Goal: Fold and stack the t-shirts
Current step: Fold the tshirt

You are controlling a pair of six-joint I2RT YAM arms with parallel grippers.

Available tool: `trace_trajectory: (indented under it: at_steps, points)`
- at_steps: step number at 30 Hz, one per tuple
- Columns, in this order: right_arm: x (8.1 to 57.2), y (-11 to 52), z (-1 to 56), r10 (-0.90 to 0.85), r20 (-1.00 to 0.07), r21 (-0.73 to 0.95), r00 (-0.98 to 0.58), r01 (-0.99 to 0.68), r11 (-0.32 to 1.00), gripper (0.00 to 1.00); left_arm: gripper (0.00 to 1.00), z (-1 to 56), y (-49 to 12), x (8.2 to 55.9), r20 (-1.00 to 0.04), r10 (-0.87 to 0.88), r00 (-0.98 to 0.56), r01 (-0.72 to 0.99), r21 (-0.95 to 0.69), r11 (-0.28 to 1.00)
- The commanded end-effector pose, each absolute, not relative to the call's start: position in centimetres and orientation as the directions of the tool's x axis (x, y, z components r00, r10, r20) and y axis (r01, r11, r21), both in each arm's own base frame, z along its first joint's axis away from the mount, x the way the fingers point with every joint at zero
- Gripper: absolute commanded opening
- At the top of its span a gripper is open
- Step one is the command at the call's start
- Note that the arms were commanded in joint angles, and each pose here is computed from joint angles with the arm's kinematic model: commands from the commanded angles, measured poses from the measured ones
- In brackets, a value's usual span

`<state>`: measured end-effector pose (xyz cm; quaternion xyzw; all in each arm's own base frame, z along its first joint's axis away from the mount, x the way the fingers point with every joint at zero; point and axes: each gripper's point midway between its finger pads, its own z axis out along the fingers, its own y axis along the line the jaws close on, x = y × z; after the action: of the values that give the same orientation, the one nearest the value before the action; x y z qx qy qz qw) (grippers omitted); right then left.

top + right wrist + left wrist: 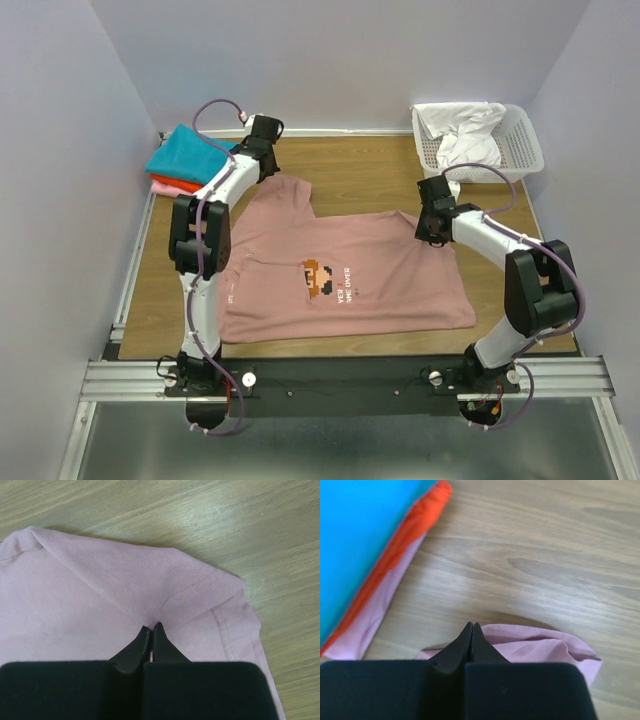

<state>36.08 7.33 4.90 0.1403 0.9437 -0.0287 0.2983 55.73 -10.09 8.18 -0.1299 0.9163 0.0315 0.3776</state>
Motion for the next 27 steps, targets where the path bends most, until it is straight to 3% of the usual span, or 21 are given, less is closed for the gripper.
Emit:
trace_trajectory:
  at_steps: [1, 12, 17, 25, 27]
  points:
    - [36.3, 7.4, 7.0, 0.256, -0.595, 0.062, -0.762, 0.274, 0.960, 0.01, 0.00, 12.6, -10.1, 55.4, -0.777, -0.215, -0.592, -0.236, -0.088, 0.968]
    - [34.2, 5.8, 8.2, 0.228, -0.602, -0.001, -0.765, 0.287, 0.958, 0.00, 0.00, 12.4, -10.8, 48.3, -0.761, -0.272, -0.589, -0.184, -0.201, 0.962]
    - [33.4, 5.1, 7.9, 0.218, -0.598, -0.029, -0.772, 0.293, 0.956, 0.01, 0.00, 12.5, -10.8, 43.4, -0.763, -0.328, -0.557, -0.263, -0.213, 0.941]
    - [34.3, 5.6, 5.1, 0.190, -0.529, -0.071, -0.827, 0.266, 0.961, 0.08, 0.00, 15.2, -11.3, 41.8, -0.791, -0.368, -0.488, -0.260, -0.271, 0.927]
    - [34.5, 5.8, 4.9, 0.191, -0.522, -0.070, -0.831, 0.265, 0.962, 0.19, 0.00, 15.4, -11.5, 42.4, -0.793, -0.364, -0.488, -0.255, -0.269, 0.929]
